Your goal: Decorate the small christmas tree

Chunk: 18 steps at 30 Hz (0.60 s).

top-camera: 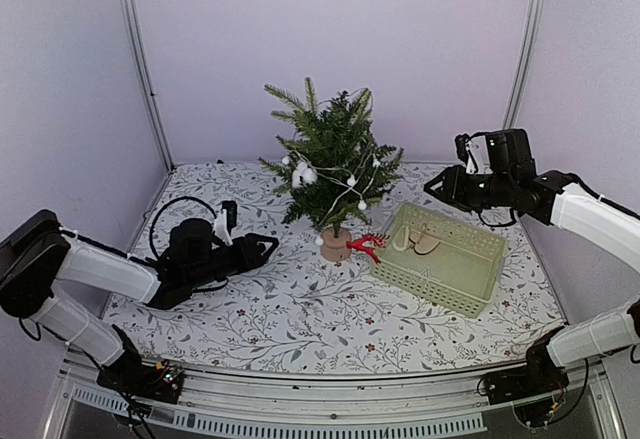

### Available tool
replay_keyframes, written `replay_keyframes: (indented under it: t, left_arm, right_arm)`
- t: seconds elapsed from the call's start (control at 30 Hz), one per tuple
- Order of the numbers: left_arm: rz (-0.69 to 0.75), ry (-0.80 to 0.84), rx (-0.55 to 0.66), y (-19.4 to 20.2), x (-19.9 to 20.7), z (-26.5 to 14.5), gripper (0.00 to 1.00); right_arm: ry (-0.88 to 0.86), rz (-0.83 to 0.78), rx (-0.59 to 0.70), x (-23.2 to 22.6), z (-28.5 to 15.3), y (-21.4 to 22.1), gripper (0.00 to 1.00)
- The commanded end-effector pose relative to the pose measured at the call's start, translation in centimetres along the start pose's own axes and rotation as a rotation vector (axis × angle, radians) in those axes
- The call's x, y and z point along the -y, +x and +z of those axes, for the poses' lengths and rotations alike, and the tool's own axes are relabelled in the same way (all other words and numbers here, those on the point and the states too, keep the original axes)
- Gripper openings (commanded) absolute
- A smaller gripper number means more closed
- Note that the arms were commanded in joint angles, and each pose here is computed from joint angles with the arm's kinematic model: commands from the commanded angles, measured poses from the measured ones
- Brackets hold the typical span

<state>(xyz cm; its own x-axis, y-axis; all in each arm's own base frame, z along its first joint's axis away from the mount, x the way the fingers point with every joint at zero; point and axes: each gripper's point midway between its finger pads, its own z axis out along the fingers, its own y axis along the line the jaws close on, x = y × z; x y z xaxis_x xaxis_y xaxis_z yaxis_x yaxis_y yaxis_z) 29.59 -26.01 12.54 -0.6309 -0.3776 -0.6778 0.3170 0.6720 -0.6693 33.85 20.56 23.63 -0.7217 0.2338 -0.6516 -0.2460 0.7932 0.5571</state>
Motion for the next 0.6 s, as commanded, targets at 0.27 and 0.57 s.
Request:
replay_keyframes:
  t: [0.27, 0.57]
  left_arm:
    - [-0.261, 0.172, 0.011, 1.0, 1.6, 7.5, 0.52]
    - [-0.371, 0.149, -0.065, 4.2, 0.4, 10.1, 0.52]
  right_arm:
    - [-0.022, 0.000, -0.020, 1.0, 0.6, -0.9, 0.35]
    - [-0.014, -0.004, -0.019, 1.3, 0.7, -1.5, 0.35]
